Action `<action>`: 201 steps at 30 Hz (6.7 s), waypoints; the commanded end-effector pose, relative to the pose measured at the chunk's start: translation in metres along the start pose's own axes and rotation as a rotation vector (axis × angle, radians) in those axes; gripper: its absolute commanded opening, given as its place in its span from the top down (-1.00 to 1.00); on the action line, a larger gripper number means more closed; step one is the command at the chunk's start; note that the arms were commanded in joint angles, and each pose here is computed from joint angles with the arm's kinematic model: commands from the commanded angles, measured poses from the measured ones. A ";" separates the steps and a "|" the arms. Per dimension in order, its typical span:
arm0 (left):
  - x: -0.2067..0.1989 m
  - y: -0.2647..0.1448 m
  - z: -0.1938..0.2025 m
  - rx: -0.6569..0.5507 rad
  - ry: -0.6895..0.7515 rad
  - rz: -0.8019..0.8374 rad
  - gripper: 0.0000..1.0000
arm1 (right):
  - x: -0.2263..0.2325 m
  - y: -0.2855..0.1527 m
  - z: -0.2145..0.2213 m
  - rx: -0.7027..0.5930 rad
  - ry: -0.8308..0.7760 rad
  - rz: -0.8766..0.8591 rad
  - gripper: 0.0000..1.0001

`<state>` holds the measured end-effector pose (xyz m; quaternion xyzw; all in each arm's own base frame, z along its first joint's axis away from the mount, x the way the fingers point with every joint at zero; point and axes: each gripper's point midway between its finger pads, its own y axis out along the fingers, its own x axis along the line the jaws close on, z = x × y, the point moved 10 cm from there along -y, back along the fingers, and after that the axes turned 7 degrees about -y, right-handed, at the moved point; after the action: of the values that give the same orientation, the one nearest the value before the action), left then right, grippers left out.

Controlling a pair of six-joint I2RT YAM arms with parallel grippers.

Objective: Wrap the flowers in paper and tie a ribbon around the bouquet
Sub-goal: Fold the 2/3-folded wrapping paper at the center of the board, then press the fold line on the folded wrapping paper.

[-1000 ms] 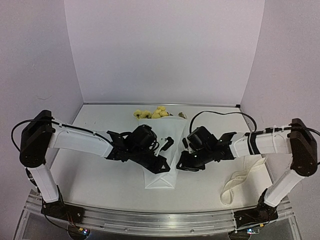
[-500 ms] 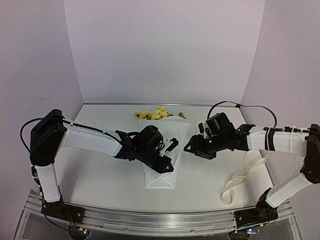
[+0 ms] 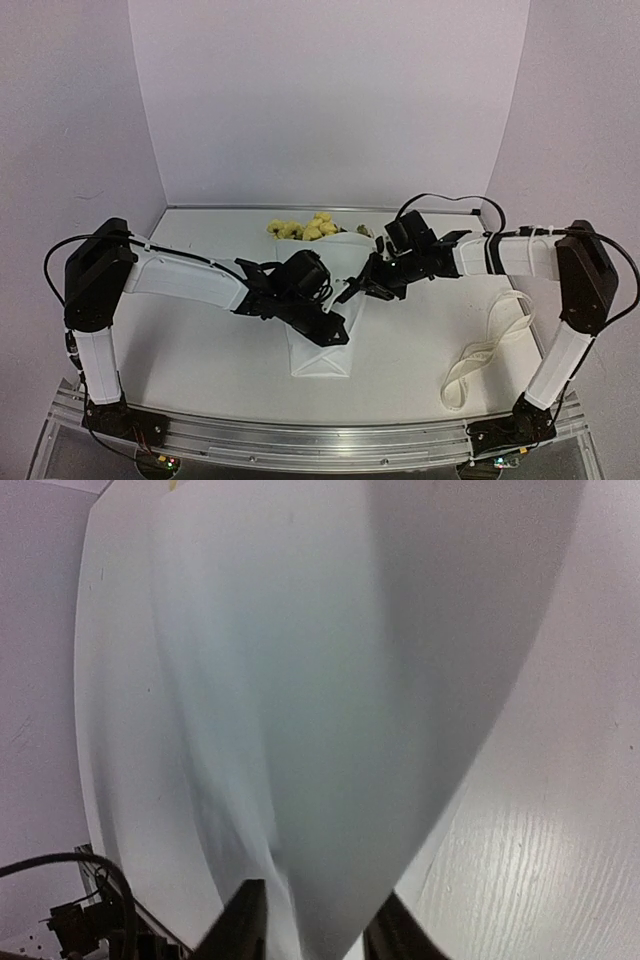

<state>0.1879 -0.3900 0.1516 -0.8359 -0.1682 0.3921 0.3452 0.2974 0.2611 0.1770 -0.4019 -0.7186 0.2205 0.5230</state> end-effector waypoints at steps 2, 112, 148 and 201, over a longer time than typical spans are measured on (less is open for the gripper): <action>-0.007 -0.006 -0.010 -0.029 0.027 0.015 0.96 | 0.002 0.011 -0.018 -0.017 0.034 -0.013 0.94; 0.073 -0.025 0.090 0.114 -0.378 0.040 0.83 | 0.001 0.077 0.100 0.369 0.127 0.044 0.90; 0.134 -0.033 0.038 -0.136 -0.629 0.099 0.76 | -0.005 0.072 0.104 0.368 0.110 0.070 0.92; 0.313 -0.119 -0.136 -0.435 -0.733 0.033 0.67 | 0.000 0.069 0.102 0.386 0.104 0.055 0.93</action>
<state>0.4853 -0.1860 0.0891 -0.6522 -0.3650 0.6610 0.0672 0.2277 0.3158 0.0937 -0.3044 -0.6344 0.3312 0.6287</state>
